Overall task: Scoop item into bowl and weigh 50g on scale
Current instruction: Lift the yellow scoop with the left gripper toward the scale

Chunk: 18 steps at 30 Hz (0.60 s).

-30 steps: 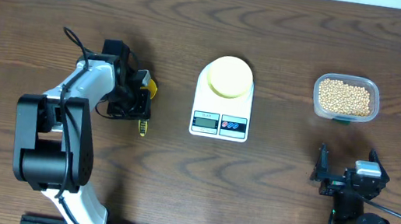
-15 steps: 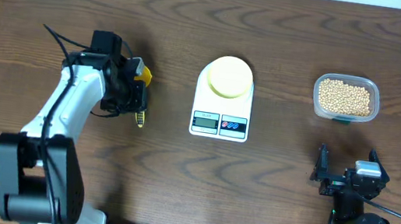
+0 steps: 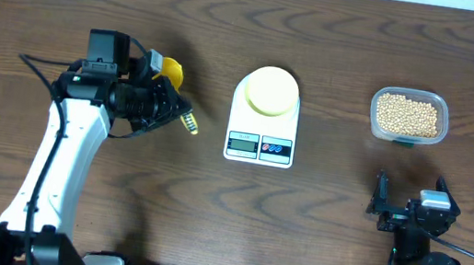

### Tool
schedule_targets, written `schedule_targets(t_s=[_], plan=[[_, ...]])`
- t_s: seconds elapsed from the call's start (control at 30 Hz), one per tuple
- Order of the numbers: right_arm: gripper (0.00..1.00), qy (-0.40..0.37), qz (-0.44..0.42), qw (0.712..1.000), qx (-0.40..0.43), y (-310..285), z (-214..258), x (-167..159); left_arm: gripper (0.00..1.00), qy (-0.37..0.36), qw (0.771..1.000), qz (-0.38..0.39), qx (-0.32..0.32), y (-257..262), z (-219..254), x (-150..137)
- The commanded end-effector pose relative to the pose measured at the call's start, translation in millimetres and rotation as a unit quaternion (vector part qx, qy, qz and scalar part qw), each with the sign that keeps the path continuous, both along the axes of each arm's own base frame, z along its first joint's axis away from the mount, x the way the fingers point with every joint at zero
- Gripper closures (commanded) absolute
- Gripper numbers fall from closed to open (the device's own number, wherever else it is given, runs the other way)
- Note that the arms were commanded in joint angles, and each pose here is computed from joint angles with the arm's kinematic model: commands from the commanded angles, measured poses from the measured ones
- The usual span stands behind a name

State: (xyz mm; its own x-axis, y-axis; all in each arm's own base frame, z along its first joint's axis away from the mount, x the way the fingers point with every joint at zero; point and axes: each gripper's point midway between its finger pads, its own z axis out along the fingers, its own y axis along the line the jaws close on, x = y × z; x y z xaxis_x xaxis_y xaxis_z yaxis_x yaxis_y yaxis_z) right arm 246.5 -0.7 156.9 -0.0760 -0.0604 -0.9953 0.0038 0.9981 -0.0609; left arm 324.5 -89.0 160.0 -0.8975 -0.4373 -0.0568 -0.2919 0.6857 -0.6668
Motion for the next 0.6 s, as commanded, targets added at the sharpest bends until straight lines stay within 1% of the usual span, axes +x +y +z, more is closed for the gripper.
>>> schedule_targets(t_s=[0.0, 0.17, 0.3, 0.43, 0.5, 0.57], plan=[[0.01, 0.001, -0.001, 1.0, -0.004, -0.7, -0.7, -0.2, 0.92, 0.07, 0.99, 0.059, -0.105, -19.7, 18.3, -8.5], [0.01, 0.001, -0.001, 1.0, -0.004, -0.7, -0.7, -0.2, 0.92, 0.126, 0.971, 0.09, -0.182, -33.2, 33.6, -11.9], [0.01, 0.001, -0.001, 1.0, -0.004, -0.7, -0.7, -0.2, 0.93, 0.132, 0.96, 0.082, -0.232, -42.7, 49.6, -9.0], [0.01, -0.007, 0.003, 1.0, -0.003, 0.7, 3.0, 0.1, 0.93, 0.139, 0.953, 0.086, -0.256, -46.2, 57.7, -5.7], [0.01, -0.007, 0.044, 0.999, 0.02, 15.4, 3.4, -0.5, 0.92, 0.144, 0.95, 0.091, -0.261, -46.7, 58.8, -4.7], [0.01, -0.002, 0.099, 0.993, 0.068, 35.4, 3.5, -3.3, 0.92, 0.149, 0.948, 0.096, -0.264, -46.7, 59.3, -4.0]])
